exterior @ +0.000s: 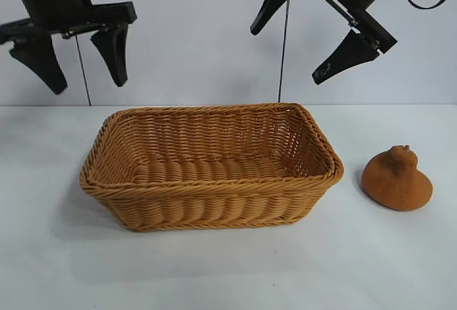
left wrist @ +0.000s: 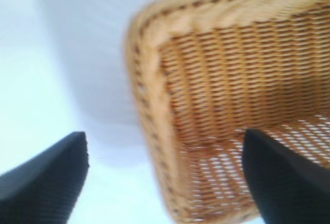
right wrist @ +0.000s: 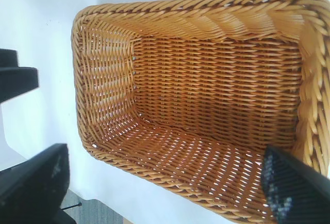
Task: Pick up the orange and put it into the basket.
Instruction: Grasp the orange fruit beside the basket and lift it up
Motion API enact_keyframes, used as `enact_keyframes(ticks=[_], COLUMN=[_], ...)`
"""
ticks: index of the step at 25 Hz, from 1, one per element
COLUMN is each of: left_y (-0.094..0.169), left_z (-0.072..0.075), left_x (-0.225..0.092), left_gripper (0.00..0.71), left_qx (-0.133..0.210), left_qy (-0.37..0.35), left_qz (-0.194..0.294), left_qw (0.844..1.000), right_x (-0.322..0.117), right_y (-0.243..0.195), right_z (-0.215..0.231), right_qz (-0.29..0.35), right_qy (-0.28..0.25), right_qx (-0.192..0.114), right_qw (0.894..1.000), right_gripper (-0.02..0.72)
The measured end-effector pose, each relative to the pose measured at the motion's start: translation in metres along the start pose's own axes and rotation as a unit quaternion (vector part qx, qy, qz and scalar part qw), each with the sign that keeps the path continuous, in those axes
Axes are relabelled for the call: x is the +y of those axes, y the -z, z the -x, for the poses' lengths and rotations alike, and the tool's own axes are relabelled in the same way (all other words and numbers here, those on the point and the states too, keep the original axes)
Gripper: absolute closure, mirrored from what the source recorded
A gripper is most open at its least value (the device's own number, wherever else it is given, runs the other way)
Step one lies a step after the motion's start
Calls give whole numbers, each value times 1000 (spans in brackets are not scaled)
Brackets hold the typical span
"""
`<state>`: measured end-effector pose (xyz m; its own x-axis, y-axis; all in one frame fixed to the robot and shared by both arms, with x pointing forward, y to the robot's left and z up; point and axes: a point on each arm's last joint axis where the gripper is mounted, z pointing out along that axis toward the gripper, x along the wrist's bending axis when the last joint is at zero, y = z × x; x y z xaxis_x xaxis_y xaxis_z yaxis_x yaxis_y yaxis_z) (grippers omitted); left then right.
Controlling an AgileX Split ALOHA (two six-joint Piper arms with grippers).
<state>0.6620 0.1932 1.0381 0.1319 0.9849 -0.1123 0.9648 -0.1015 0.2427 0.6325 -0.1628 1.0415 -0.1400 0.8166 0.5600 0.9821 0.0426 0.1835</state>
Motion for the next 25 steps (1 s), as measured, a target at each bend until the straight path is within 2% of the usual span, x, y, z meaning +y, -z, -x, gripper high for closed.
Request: enact_keyframes(ticks=[2, 6, 14, 19, 25], left_y=[10, 19, 27, 38, 65], left_z=[-7, -24, -81, -83, -72], left_x=[7, 12, 12, -6, -60], left_gripper=[126, 126, 126, 128, 128], left_qx=[18, 30, 54, 65, 63], left_qy=[-3, 13, 66, 53, 45], left_qz=[19, 32, 38, 27, 9], left_qw=[1000, 999, 996, 996, 997], right_x=[0, 0, 0, 0, 0], right_y=[0, 0, 0, 0, 0], right_z=[0, 0, 0, 0, 0], right_qz=[0, 0, 0, -1, -1], right_qy=[0, 0, 0, 0, 0], right_qx=[0, 0, 0, 0, 0], right_qw=[1000, 1000, 1000, 1000, 1000], right_gripper=[10, 10, 10, 10, 10])
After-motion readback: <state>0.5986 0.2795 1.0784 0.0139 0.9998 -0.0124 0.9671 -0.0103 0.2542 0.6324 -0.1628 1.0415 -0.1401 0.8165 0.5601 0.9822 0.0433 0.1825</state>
